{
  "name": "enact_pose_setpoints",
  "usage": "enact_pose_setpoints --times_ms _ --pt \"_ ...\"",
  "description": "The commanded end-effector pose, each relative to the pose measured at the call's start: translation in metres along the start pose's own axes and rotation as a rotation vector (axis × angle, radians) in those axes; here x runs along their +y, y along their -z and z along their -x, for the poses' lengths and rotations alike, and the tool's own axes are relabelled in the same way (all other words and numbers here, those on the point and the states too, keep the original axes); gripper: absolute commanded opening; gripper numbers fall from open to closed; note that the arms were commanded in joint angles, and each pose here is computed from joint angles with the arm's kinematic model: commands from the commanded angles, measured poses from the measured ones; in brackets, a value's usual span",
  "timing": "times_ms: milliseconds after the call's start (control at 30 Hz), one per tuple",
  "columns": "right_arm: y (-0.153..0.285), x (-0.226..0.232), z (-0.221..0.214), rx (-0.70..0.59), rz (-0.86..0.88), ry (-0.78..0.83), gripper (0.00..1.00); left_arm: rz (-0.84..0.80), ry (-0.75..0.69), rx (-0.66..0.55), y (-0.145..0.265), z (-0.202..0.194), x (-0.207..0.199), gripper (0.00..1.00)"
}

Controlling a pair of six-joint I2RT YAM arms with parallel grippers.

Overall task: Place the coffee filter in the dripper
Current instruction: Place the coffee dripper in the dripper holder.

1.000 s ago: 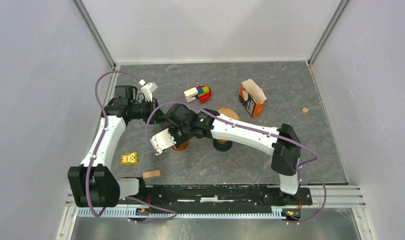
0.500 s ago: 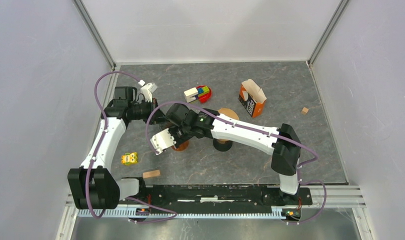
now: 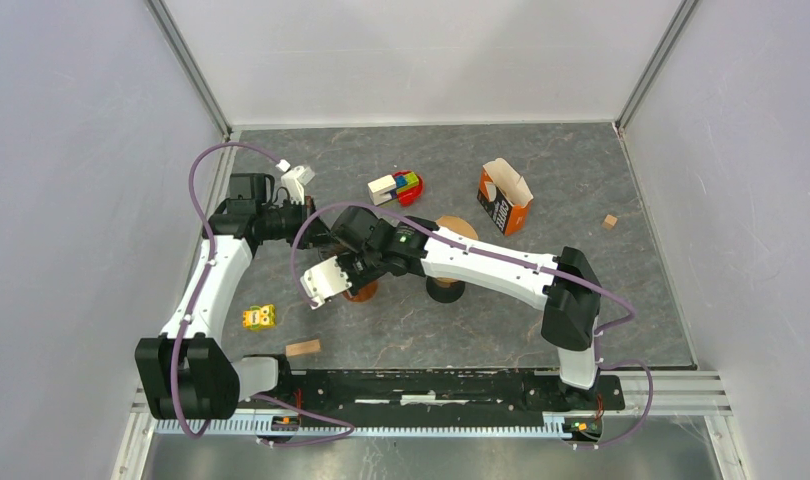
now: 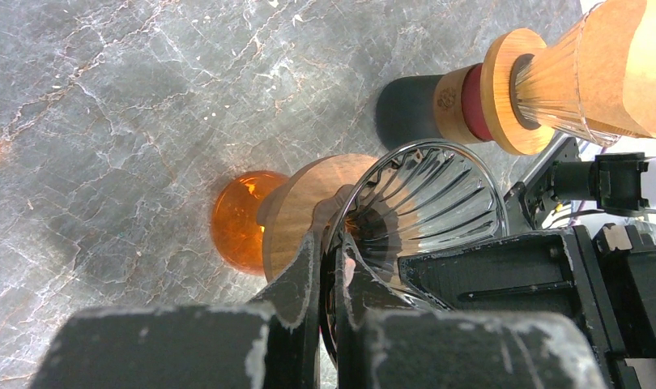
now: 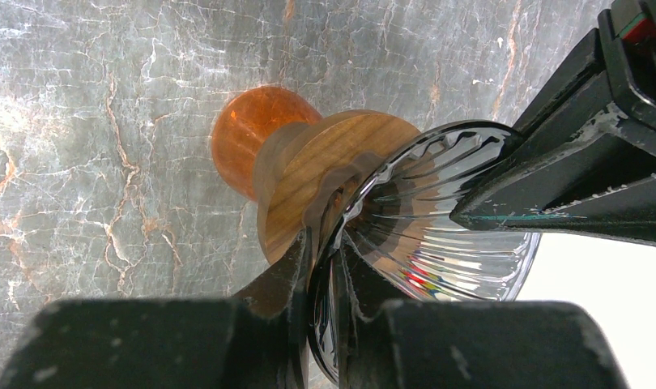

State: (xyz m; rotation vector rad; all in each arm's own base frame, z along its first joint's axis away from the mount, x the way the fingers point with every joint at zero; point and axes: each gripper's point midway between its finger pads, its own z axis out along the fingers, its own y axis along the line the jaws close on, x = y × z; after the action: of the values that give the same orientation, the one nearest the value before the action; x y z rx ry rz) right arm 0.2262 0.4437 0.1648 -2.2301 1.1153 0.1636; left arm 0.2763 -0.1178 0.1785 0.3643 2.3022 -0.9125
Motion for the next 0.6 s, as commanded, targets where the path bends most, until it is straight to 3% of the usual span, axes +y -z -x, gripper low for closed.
enact_pose_setpoints --times_ms 0,300,500,567 --pt "-0.02 0.03 -0.035 0.091 0.11 -0.12 0.18 0.194 -0.033 0.085 -0.004 -0.027 0.046 0.02" --pt "0.021 -0.01 -0.011 0.044 0.003 -0.118 0.48 0.198 -0.05 0.047 0.003 -0.013 0.04 0.02" --pt "0.056 -0.026 0.006 -0.009 -0.058 -0.132 0.58 0.187 -0.054 0.032 0.005 -0.006 0.035 0.03" --pt "0.072 -0.032 0.011 -0.035 -0.093 -0.14 0.61 0.184 -0.054 0.024 0.006 -0.003 0.033 0.11"
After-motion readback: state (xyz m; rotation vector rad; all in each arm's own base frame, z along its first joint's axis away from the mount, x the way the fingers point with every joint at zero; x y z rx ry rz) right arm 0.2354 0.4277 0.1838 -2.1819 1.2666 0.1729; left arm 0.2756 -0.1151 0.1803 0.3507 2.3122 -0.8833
